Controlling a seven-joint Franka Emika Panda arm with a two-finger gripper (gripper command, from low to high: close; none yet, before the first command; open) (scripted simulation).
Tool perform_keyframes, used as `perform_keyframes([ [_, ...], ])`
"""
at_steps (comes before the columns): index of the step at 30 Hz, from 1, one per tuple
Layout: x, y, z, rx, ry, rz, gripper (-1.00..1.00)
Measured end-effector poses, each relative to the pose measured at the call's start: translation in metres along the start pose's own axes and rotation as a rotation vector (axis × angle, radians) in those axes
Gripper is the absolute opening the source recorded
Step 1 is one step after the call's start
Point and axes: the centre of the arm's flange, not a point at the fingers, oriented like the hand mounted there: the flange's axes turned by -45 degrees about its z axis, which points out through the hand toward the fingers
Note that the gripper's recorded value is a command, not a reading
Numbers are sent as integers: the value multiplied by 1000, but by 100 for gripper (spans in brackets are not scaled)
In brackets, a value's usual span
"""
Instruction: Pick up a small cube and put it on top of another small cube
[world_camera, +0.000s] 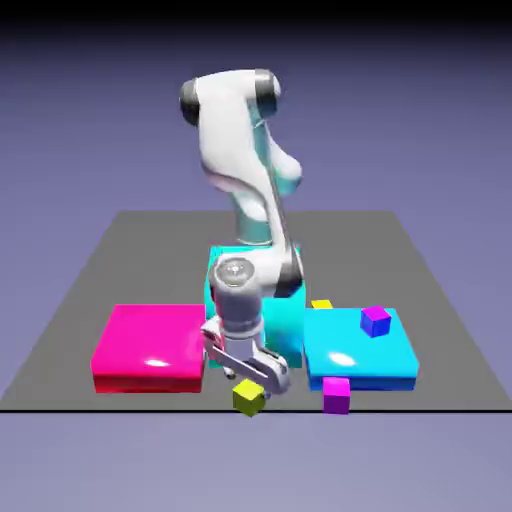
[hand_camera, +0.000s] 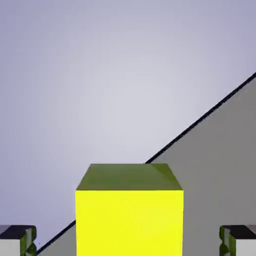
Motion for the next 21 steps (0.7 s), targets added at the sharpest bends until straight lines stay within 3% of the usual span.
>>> perform_keyframes([
  [2, 0, 0, 0, 0, 0, 0, -100],
  [6, -2, 0, -65, 1, 0, 0, -100],
  [13, -129, -147, -110, -73, -1, -660, -100],
  [17, -126, -144, -52, -73, 0, -659, -100],
  [18, -126, -143, -40, -73, -1, -660, 100],
  [21, -126, -145, -60, -75, 1, -659, 100],
])
